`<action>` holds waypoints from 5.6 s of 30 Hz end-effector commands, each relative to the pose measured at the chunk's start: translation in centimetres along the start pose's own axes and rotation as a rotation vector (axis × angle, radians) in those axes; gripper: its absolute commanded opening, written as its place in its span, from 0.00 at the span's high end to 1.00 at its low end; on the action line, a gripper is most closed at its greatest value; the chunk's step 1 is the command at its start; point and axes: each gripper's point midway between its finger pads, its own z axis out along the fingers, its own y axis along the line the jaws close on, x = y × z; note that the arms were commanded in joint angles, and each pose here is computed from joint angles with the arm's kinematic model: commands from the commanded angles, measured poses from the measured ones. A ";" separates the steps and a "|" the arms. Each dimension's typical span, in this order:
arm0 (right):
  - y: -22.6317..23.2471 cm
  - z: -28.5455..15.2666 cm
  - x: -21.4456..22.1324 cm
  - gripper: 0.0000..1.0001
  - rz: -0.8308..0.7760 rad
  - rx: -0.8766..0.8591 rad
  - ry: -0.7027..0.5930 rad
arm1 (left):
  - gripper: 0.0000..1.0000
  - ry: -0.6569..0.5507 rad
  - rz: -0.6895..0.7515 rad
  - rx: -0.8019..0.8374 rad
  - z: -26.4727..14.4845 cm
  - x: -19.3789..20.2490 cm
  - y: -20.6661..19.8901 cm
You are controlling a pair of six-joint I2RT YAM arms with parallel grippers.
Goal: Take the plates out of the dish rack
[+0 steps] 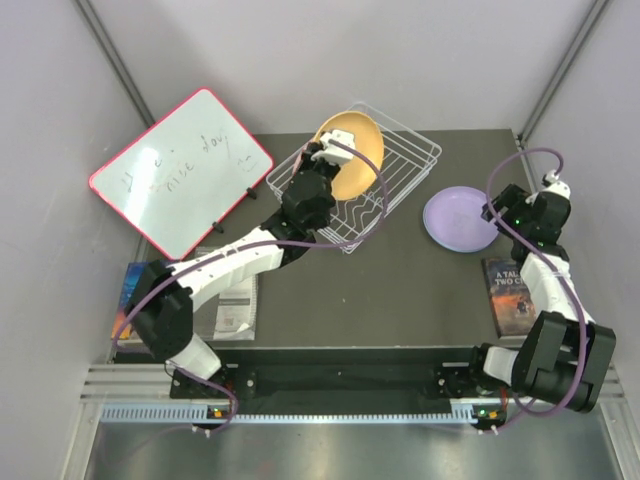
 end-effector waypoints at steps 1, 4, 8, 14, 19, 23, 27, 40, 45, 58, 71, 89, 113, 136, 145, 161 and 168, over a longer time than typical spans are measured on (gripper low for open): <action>3.0 -0.6 -1.5 0.20 -0.022 -0.115 -0.040 | 1.00 -0.061 -0.153 0.057 -0.8 -4.7 1.2; 5.2 -1.0 -0.9 0.20 -0.016 -0.227 -0.021 | 1.00 -0.037 -0.180 0.133 -1.0 -4.5 -0.1; 9.6 -2.3 -0.8 0.20 -0.033 -0.395 -0.026 | 1.00 -0.014 -0.226 0.236 -1.4 -3.9 -2.6; 15.7 -3.7 -0.2 0.20 -0.057 -0.580 -0.016 | 1.00 0.037 -0.302 0.349 -1.6 -2.7 -6.0; 18.5 -4.1 0.2 0.20 -0.067 -0.662 -0.008 | 1.00 0.048 -0.350 0.422 -2.1 -2.5 -7.6; 20.3 -4.7 1.2 0.20 -0.070 -0.726 0.020 | 1.00 0.051 -0.367 0.459 -2.5 -2.5 -8.4; 21.2 -4.6 1.7 0.20 -0.080 -0.752 0.046 | 1.00 0.048 -0.391 0.482 -2.6 -2.6 -8.9; 21.7 -3.3 3.8 1.00 -0.100 -0.777 0.108 | 1.00 0.044 -0.431 0.531 -2.8 -2.4 -10.1; 20.0 -3.3 2.7 1.00 -0.098 -0.677 0.047 | 1.00 0.051 -0.410 0.521 -2.8 -1.5 -10.0; 6.3 -2.8 -2.5 1.00 -0.042 -0.191 -0.098 | 0.05 0.008 -0.310 0.352 -1.5 0.0 -4.8; 0.2 -0.2 -1.0 1.00 -0.021 0.016 -0.009 | 0.05 0.168 -0.299 0.177 3.9 9.2 1.6; -3.0 3.9 1.0 0.87 -0.006 0.114 0.048 | 0.07 0.218 -0.324 0.154 6.5 13.3 0.9; 0.7 -2.0 -5.4 0.20 -0.078 0.050 -0.135 | 0.79 0.205 -0.262 0.149 9.0 14.9 -0.2; 0.3 -1.7 -4.3 0.20 -0.067 0.055 -0.111 | 1.00 -0.023 -0.041 -0.211 7.0 8.8 3.9; 1.2 -2.2 -4.3 0.19 -0.059 0.012 -0.115 | 1.00 -0.067 -0.084 -0.253 4.7 3.3 5.9; 16.5 -4.4 -0.7 0.13 -0.132 -0.548 -0.040 | 1.00 0.209 -0.542 0.477 0.0 1.4 -5.9; 22.2 -5.9 0.6 0.13 -0.139 -0.686 -0.028 | 1.00 0.273 -0.612 0.565 -0.8 2.5 -8.5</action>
